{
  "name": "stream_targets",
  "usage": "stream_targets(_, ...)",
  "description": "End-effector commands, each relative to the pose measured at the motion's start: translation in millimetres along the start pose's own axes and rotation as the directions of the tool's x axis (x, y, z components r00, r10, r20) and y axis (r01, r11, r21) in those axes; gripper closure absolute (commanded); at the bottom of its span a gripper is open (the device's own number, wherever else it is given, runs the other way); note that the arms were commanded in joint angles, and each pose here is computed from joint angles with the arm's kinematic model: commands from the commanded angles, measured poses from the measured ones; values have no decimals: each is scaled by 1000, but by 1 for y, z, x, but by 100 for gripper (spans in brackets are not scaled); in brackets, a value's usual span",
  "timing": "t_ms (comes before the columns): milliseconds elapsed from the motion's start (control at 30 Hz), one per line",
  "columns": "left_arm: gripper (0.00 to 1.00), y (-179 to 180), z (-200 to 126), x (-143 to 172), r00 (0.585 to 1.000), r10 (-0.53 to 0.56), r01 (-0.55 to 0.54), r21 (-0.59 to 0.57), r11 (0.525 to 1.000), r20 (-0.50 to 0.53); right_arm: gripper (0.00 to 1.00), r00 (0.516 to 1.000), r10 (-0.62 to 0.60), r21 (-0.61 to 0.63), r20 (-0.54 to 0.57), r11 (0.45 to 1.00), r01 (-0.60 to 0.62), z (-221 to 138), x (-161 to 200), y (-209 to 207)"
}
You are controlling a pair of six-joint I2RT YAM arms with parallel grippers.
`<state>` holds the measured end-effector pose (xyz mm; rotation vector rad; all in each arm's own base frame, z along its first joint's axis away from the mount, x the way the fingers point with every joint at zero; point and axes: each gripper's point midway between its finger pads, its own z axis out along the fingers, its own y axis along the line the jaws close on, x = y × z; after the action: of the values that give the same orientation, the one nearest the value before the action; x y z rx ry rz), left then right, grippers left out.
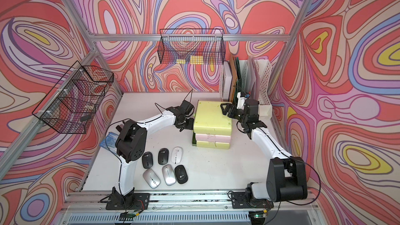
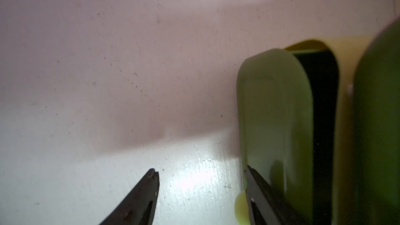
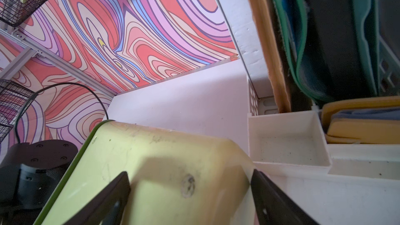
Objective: Take the mice out of the drawer
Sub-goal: Close the drawer in the storage box.
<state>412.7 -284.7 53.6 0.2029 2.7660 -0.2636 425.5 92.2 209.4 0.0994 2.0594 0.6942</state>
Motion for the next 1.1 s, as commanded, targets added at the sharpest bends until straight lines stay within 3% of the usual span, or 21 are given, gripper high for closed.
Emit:
stream_targets(0,33,-56,10,52,983,124,-111,104,988,-134,9,857,201,248,-474,965,-89,-9,162,-59)
stream_targets(167,33,-60,11,64,983,103,-80,151,985,-151,9,863,199,271,-465,960,-76,-12,161,-62)
stream_targets(267,33,-31,13,67,984,100,-101,0,995,-150,9,865,199,285,-460,956,-68,-14,160,-65)
stream_targets(400,32,14,7,67,982,88,-122,-210,970,-165,9,868,202,293,-454,954,-69,-16,160,-66)
stream_targets(600,31,53,-1,72,985,32,-88,-338,937,-167,9,860,209,299,-466,952,-70,-14,165,-68)
stream_targets(700,30,53,4,76,986,-3,-43,-272,961,-164,9,855,215,303,-472,950,-71,-14,166,-69)
stream_targets(767,30,42,7,75,989,-22,-3,-165,986,-148,9,853,216,305,-475,950,-70,-14,166,-69)
stream_targets(900,28,32,10,69,990,-33,20,-89,996,-137,9,852,216,303,-476,950,-71,-13,165,-68)
stream_targets(967,28,4,14,70,985,-10,21,63,998,-173,9,850,217,303,-481,950,-72,-14,165,-67)
stream_targets(1067,27,-50,14,75,978,63,-7,271,963,-200,9,847,220,301,-483,951,-75,-14,165,-66)
